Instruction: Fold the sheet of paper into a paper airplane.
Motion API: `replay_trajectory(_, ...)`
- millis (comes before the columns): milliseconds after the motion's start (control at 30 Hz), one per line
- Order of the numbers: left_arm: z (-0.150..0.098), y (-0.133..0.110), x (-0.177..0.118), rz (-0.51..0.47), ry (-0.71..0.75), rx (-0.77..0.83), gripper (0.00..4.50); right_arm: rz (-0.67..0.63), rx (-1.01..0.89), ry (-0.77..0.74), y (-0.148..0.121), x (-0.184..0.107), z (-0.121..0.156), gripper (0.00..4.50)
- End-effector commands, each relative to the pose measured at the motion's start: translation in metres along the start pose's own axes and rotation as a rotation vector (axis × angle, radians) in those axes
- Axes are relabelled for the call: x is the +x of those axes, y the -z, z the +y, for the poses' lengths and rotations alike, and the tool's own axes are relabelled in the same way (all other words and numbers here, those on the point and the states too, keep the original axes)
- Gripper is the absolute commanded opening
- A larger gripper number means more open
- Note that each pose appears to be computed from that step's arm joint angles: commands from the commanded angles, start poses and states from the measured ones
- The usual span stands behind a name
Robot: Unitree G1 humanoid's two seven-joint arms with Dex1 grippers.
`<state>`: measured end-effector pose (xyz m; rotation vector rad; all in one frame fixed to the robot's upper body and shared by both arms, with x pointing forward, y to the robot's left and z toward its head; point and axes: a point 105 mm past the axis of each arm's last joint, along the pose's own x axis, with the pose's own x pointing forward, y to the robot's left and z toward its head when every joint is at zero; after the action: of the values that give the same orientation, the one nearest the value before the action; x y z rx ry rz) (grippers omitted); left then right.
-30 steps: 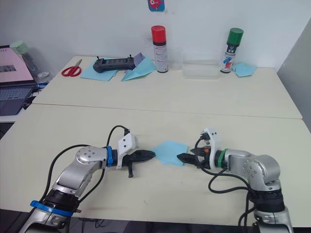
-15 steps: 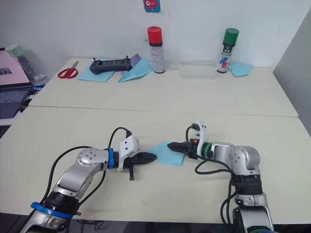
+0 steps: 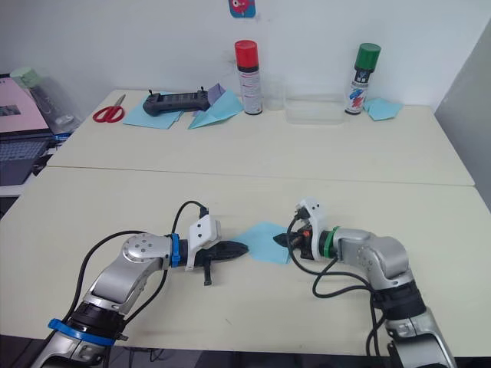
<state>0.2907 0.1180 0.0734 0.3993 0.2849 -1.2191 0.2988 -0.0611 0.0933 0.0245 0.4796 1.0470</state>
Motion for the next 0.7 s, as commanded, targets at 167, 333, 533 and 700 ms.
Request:
replay_trajectory(167, 0.002, 0.013, -0.004, 0.064, 0.008, -0.029, 0.00, -0.065, -0.352, -0.036, -0.004, 0.001, 0.015, 0.06)
replay_trajectory(333, 0.004, 0.015, -0.007, 0.075, 0.006, -0.034, 0.00, -0.087, -0.529, -0.032, -0.003, 0.001, 0.014, 0.06)
replay_trajectory(533, 0.005, 0.016, -0.008, 0.081, 0.010, -0.039, 0.00, -0.057, -0.568, 0.002, 0.006, 0.004, 0.003, 0.06)
replay_trajectory(700, 0.004, 0.016, -0.009, 0.083, 0.013, -0.037, 0.00, -0.087, -0.329, -0.011, 0.004, -0.001, -0.002, 0.22)
